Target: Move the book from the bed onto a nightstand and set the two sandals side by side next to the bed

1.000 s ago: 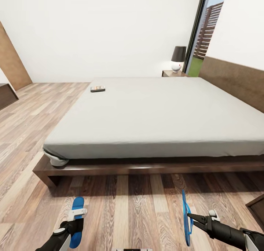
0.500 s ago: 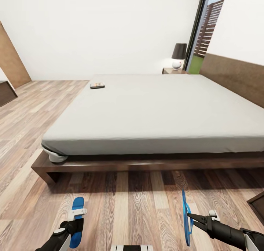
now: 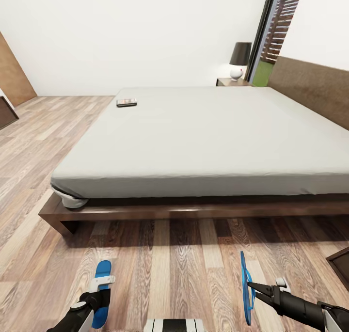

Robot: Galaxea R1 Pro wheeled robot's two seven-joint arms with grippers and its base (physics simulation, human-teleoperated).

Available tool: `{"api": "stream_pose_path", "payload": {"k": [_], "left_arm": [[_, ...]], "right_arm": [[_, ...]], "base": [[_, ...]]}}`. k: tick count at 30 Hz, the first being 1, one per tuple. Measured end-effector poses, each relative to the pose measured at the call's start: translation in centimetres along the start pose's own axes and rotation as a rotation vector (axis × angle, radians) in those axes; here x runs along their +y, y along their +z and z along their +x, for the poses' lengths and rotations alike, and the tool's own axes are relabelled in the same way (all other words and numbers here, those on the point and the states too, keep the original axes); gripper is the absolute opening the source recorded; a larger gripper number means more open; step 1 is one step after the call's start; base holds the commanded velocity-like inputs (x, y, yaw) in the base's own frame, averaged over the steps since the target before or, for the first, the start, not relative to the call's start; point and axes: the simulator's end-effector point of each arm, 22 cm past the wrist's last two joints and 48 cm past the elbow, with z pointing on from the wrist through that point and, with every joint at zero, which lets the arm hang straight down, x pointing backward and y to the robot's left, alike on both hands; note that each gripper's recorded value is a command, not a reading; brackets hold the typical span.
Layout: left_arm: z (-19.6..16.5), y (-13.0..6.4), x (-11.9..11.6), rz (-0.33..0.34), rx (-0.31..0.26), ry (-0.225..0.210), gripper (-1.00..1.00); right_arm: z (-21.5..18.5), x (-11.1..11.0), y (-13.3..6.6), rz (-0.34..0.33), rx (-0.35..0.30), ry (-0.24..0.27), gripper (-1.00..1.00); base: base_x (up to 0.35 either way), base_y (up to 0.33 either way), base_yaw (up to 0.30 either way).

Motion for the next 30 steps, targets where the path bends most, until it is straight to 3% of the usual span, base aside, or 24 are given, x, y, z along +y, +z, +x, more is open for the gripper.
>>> {"api": "stream_pose_path", "payload": {"k": [30], "left_arm": [[5.9, 2.4, 1.0, -0.024, 0.116, 0.0, -1.0]], "right_arm": [[2.6, -4.6, 1.1, 0.053, 0.051, 0.098, -1.0]], "base": [[0.0, 0.0, 0.0]]}}
